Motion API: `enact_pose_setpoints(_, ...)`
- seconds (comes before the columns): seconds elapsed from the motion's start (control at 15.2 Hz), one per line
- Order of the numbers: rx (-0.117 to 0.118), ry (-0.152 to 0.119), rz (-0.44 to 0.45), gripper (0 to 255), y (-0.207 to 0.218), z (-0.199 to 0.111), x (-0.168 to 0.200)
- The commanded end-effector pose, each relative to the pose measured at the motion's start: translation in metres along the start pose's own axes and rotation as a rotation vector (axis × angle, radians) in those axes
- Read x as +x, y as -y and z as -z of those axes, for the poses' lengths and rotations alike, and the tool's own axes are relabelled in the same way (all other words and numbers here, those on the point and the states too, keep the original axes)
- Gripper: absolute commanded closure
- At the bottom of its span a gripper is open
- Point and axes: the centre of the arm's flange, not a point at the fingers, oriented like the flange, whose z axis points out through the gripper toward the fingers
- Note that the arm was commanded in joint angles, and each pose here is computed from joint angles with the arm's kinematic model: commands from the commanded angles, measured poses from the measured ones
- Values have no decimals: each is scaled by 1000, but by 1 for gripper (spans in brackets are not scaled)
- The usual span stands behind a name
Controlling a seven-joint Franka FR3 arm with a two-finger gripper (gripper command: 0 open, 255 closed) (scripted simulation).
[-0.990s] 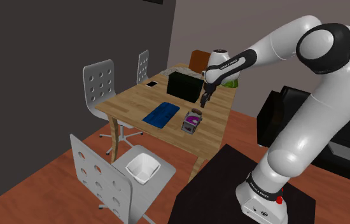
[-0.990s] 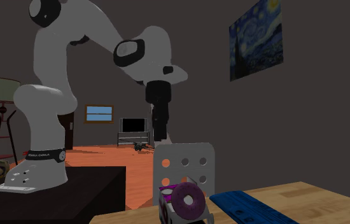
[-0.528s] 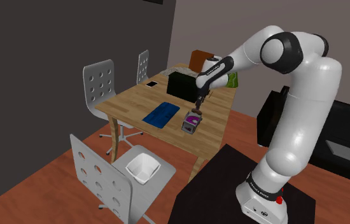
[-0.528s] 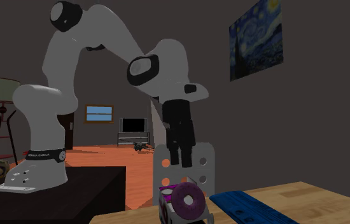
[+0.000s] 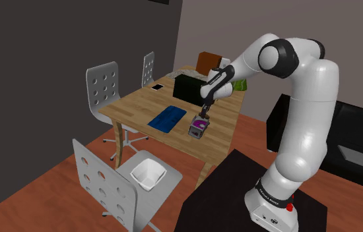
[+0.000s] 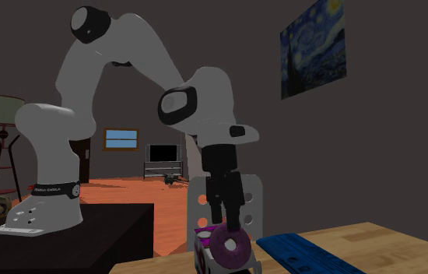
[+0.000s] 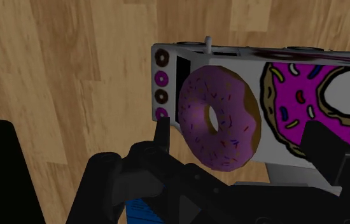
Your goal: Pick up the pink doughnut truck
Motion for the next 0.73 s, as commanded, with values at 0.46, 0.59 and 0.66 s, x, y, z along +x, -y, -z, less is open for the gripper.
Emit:
enact_pose_setpoints(0.46, 0, 0, 0, 255, 0, -3, 0)
enact_pose_setpoints(0.59, 0, 0, 0, 255, 0, -3, 0)
enact_pose_setpoints(0.66, 0, 0, 0, 255, 1, -3, 0)
